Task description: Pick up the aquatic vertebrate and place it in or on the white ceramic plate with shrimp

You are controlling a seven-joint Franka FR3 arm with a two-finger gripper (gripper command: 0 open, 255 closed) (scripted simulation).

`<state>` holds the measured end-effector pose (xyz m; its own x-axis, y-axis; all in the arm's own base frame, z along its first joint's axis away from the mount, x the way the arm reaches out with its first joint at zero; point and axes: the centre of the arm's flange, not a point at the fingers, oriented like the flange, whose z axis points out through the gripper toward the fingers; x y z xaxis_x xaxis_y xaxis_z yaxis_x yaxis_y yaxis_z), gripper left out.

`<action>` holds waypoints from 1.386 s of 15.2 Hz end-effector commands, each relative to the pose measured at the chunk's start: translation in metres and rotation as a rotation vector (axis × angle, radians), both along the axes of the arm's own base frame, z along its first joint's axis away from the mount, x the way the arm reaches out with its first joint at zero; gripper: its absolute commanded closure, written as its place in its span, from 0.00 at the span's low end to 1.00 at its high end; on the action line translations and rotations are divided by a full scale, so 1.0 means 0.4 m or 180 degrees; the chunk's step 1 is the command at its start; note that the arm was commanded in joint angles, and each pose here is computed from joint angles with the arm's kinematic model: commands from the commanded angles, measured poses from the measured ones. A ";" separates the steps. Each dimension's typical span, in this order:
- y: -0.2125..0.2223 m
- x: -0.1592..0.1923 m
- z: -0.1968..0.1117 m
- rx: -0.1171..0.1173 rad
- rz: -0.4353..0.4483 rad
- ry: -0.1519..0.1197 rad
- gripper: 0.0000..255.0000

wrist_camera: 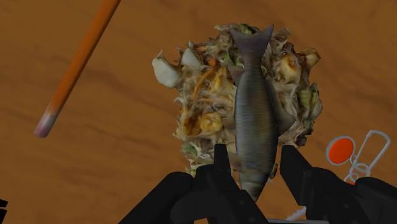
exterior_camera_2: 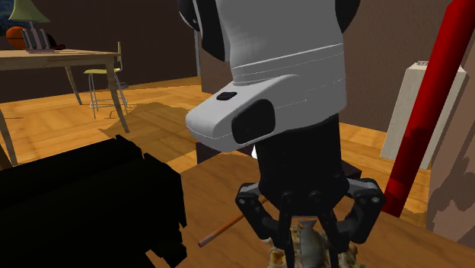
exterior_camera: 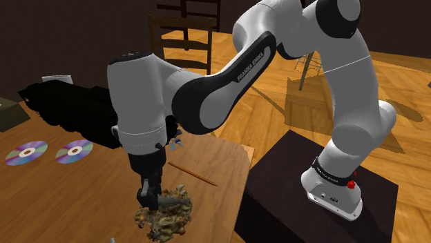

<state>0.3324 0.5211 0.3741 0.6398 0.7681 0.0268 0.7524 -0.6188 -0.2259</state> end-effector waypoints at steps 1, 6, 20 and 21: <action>-0.002 -0.003 -0.024 0.0001 0.0001 -0.0001 1.00; -0.002 -0.003 -0.024 0.0001 0.0001 -0.0001 1.00; -0.022 0.016 0.098 0.0001 0.0001 -0.0001 0.00; -0.022 0.016 0.098 0.0001 0.0001 -0.0001 0.00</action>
<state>0.3387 0.5126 0.4123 0.6397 0.7681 0.0277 0.7525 -0.6185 -0.2261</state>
